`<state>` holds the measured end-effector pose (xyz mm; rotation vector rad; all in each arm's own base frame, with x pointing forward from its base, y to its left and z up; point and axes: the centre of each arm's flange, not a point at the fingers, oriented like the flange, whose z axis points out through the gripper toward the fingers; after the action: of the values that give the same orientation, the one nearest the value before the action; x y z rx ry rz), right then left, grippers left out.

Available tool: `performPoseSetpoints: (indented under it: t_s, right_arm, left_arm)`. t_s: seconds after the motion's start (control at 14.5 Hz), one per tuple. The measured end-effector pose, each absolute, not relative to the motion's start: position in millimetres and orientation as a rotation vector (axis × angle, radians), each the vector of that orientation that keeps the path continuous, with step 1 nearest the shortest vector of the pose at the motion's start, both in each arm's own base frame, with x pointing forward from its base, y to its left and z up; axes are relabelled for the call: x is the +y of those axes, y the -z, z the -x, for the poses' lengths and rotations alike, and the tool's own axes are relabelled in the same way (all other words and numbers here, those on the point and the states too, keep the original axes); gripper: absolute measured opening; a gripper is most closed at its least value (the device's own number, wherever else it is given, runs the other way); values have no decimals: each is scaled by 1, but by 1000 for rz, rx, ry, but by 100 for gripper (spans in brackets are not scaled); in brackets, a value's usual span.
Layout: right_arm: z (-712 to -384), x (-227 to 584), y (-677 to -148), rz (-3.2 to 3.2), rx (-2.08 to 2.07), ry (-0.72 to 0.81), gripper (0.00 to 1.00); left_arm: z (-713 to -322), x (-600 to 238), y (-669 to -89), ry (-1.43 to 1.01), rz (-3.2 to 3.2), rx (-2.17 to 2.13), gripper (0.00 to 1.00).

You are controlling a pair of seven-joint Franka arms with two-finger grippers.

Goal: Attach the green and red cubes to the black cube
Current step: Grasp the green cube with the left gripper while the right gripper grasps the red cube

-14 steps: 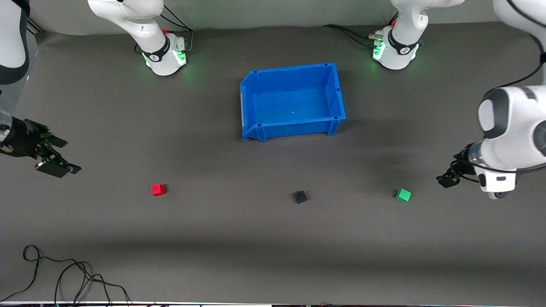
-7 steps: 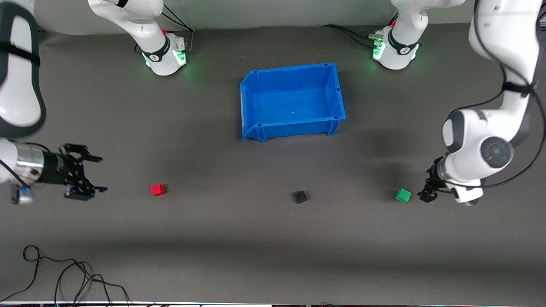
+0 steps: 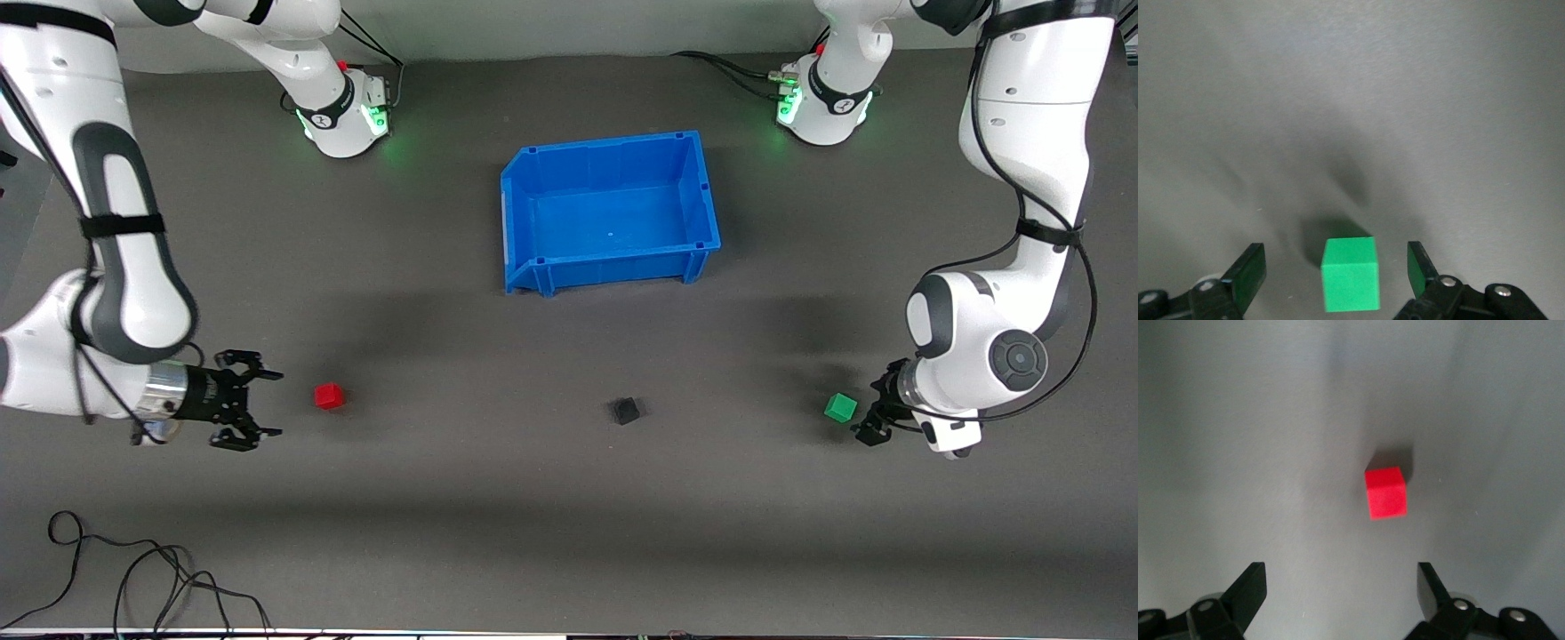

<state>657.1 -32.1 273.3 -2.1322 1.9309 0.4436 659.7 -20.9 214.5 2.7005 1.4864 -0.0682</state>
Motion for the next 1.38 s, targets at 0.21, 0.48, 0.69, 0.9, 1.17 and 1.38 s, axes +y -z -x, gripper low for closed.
performPoseSetpoints:
  t_s: [0.21, 0.48, 0.69, 0.9, 1.17, 1.38]
  right_arm:
    - [-647, -31, -232, 2135, 1919, -522, 100]
    - [-644, -33, -191, 2152, 1904, -528, 100]
    - [-641, -33, -170, 2151, 1877, -548, 100]
    - [-641, -31, -167, 2155, 1873, -553, 97]
    - [-641, -31, -168, 2156, 1869, -551, 64]
    - [-642, -31, -168, 2169, 1850, -546, 49]
  left_arm:
    - [-666, -21, -210, 64, -2706, 1474, 92]
    - [-665, -22, -190, 100, -2714, 1476, 88]
    - [-662, -25, -178, 129, -2710, 1481, 82]
    - [-663, -32, -179, 132, -2708, 1467, 71]
    - [-665, -32, -181, 127, -2707, 1463, 37]
    - [-671, -31, -190, 120, -2690, 1476, 37]
